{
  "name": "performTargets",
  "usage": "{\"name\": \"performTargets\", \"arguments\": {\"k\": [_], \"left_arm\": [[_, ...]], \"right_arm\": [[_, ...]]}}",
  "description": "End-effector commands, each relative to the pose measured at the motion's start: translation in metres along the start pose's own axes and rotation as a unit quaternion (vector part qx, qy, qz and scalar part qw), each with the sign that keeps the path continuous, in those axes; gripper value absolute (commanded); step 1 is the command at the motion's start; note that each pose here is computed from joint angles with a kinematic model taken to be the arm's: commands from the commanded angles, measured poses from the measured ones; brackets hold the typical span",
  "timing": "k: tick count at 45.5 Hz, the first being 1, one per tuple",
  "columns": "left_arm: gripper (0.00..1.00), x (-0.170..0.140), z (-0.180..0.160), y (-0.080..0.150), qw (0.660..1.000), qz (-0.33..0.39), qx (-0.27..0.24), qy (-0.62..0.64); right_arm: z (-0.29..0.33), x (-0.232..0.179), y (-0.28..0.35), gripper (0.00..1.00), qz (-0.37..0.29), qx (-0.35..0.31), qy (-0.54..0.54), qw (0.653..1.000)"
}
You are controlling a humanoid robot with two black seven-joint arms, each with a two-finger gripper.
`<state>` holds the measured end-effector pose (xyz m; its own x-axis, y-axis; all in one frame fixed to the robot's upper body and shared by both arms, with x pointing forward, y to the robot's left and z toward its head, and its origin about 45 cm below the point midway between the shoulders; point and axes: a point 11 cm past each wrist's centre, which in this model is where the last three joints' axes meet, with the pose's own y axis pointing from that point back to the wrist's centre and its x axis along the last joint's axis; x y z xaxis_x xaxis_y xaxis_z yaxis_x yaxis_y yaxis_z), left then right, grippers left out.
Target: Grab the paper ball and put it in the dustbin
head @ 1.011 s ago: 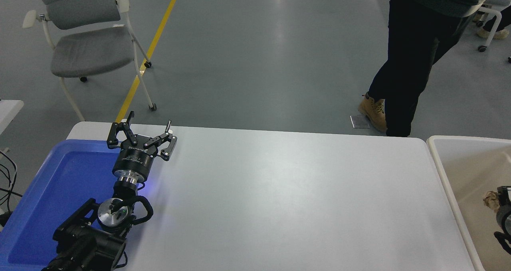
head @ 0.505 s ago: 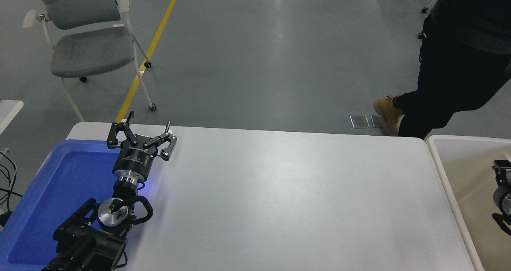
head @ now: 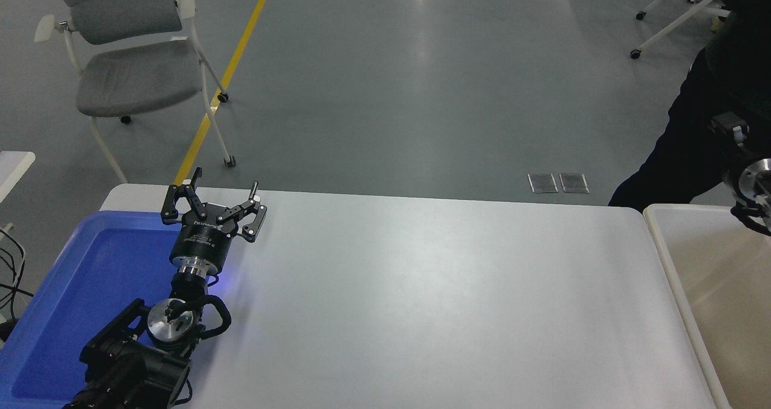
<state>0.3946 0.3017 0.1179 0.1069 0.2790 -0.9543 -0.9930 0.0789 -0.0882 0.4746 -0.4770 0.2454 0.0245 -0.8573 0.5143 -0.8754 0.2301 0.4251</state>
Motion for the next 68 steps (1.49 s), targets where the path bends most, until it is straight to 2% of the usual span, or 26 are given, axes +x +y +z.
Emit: {"name": "performTargets", "arguments": {"k": [1, 7, 14, 20, 29, 39, 52, 68], "left_arm": [[0.99, 0.0, 0.0, 0.0, 1.0, 0.0, 0.0, 0.0], [0.99, 0.0, 0.0, 0.0, 1.0, 0.0, 0.0, 0.0], [0.99, 0.0, 0.0, 0.0, 1.0, 0.0, 0.0, 0.0], [0.99, 0.0, 0.0, 0.0, 1.0, 0.0, -0.001, 0.0], [0.99, 0.0, 0.0, 0.0, 1.0, 0.0, 0.0, 0.0], [0.99, 0.0, 0.0, 0.0, 1.0, 0.0, 0.0, 0.0], [0.99, 0.0, 0.0, 0.0, 1.0, 0.0, 0.0, 0.0], [0.99, 0.0, -0.001, 0.0, 1.0, 0.0, 0.001, 0.0]], "right_arm": [[-0.071, -0.04, 0.005, 1.0, -0.073, 0.077, -0.059, 0.993], [-0.101, -0.097, 0.01, 1.0, -0.141, 0.116, -0.145, 0.972], [-0.114, -0.136, 0.015, 1.0, -0.186, 0.137, -0.248, 0.941], [-0.13, -0.185, 0.02, 1.0, -0.225, 0.142, -0.326, 0.907], [-0.128, -0.231, 0.026, 1.0, -0.257, 0.127, -0.401, 0.87], [-0.09, -0.254, 0.026, 1.0, -0.26, 0.091, -0.472, 0.838], [-0.042, -0.259, 0.026, 1.0, -0.254, 0.062, -0.558, 0.788], [0.007, -0.254, 0.02, 1.0, -0.212, 0.02, -0.601, 0.77]]}}
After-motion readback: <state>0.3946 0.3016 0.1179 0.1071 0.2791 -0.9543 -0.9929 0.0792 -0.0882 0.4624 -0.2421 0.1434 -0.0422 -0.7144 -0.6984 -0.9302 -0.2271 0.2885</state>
